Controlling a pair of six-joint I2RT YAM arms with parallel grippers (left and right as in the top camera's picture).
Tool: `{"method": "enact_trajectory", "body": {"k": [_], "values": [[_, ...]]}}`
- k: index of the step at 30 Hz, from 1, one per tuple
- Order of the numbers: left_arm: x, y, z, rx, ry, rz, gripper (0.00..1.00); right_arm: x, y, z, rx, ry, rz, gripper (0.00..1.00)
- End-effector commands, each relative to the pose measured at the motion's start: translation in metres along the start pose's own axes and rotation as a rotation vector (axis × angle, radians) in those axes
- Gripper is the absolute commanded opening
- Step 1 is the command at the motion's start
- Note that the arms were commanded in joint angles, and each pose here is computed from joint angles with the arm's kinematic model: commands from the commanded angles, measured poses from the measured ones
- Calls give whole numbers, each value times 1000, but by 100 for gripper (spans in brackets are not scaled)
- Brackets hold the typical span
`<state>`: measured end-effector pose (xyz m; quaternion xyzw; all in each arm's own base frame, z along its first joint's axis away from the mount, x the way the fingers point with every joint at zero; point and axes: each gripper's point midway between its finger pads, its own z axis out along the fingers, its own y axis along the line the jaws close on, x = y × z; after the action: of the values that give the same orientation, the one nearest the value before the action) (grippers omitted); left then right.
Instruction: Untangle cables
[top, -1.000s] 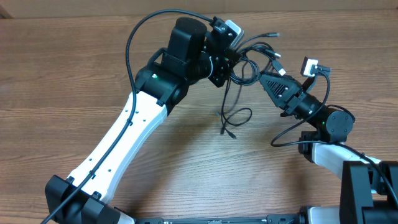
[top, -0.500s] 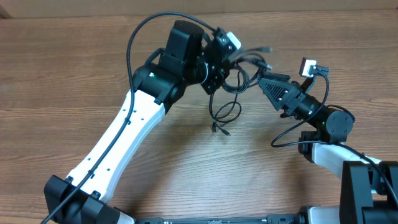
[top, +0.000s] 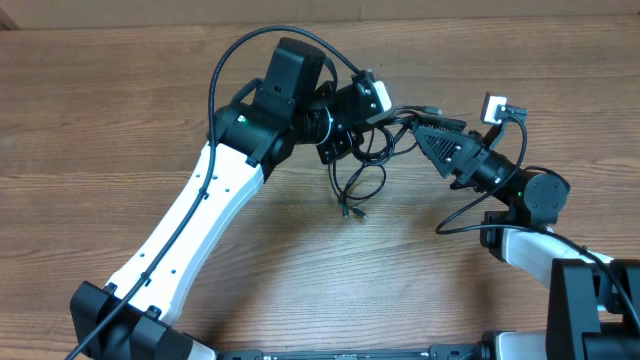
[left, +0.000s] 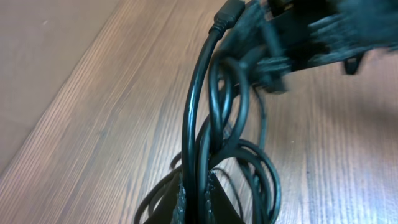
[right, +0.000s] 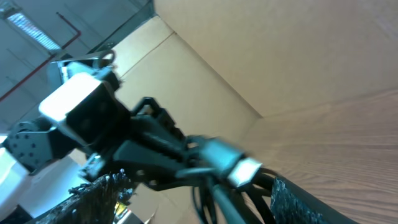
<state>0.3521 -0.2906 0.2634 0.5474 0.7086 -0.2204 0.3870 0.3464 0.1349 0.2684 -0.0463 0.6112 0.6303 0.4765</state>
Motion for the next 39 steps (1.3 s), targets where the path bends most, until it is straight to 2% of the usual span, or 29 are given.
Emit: {"method": "enact_trajectory", "body": {"k": [1,12,22,31,39], "values": [[-18,-18,0,116,-91,76,4,-5,0,0,6,-10,-70,77],[-14,-26,-1,156,-79,54,4,-4,-1,1,11,-7,-142,77],[-17,-32,-2,188,-106,75,4,-3,-7,0,32,-6,-115,78],[-11,-13,1,89,-58,51,4,-2,-4,0,19,2,-125,76],[-30,0,0,39,-125,-44,5,13,29,-1,-121,92,-317,76]]}}
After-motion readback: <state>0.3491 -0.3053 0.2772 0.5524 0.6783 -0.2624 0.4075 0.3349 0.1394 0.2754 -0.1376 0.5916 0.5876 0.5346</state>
